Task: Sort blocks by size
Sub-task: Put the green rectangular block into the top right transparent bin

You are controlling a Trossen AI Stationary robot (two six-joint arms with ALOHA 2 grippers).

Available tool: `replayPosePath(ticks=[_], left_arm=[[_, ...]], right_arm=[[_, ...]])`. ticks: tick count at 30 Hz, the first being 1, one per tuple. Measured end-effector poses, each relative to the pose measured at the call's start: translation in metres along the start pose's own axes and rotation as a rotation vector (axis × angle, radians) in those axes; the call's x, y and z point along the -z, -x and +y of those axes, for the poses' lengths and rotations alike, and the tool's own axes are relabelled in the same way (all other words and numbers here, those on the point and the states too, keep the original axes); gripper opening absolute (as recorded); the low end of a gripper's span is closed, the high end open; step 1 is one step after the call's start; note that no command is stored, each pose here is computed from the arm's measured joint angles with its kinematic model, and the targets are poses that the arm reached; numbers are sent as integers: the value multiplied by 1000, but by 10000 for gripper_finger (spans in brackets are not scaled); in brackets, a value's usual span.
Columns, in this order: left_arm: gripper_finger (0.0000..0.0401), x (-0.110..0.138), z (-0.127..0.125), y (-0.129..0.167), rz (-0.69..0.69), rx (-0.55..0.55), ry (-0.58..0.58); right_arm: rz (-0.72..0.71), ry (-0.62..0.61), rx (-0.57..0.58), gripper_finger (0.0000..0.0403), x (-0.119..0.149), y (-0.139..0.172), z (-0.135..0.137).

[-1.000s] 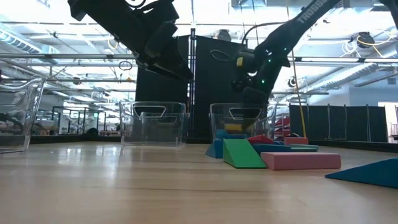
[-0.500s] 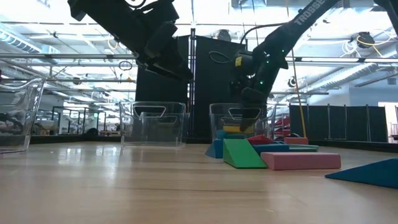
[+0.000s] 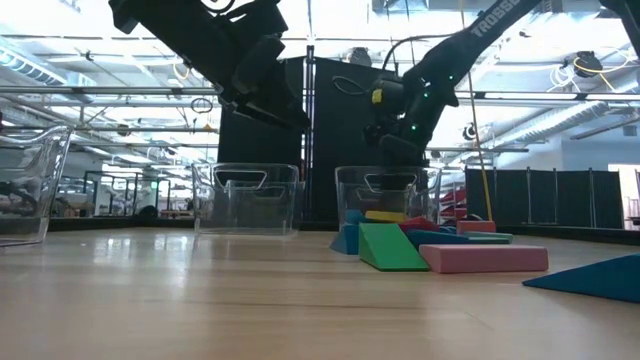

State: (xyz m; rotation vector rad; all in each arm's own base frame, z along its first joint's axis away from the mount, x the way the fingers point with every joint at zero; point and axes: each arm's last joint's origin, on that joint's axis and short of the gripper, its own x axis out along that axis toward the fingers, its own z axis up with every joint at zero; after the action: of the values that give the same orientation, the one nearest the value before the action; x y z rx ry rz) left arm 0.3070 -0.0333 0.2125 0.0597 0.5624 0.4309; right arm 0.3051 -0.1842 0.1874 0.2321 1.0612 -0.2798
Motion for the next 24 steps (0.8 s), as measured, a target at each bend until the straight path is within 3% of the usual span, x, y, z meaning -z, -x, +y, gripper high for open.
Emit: replayPosePath(ticks=[9, 16, 24], left_arm=[[297, 0, 0, 0, 4, -1, -2], [297, 0, 0, 0, 4, -1, 3], [297, 0, 0, 0, 3, 0, 7]], right_arm=[[-94, 22, 57, 132, -6, 44, 6], [-157, 60, 40, 130, -5, 84, 27], [-147, 96, -15, 130, 4, 95, 59]])
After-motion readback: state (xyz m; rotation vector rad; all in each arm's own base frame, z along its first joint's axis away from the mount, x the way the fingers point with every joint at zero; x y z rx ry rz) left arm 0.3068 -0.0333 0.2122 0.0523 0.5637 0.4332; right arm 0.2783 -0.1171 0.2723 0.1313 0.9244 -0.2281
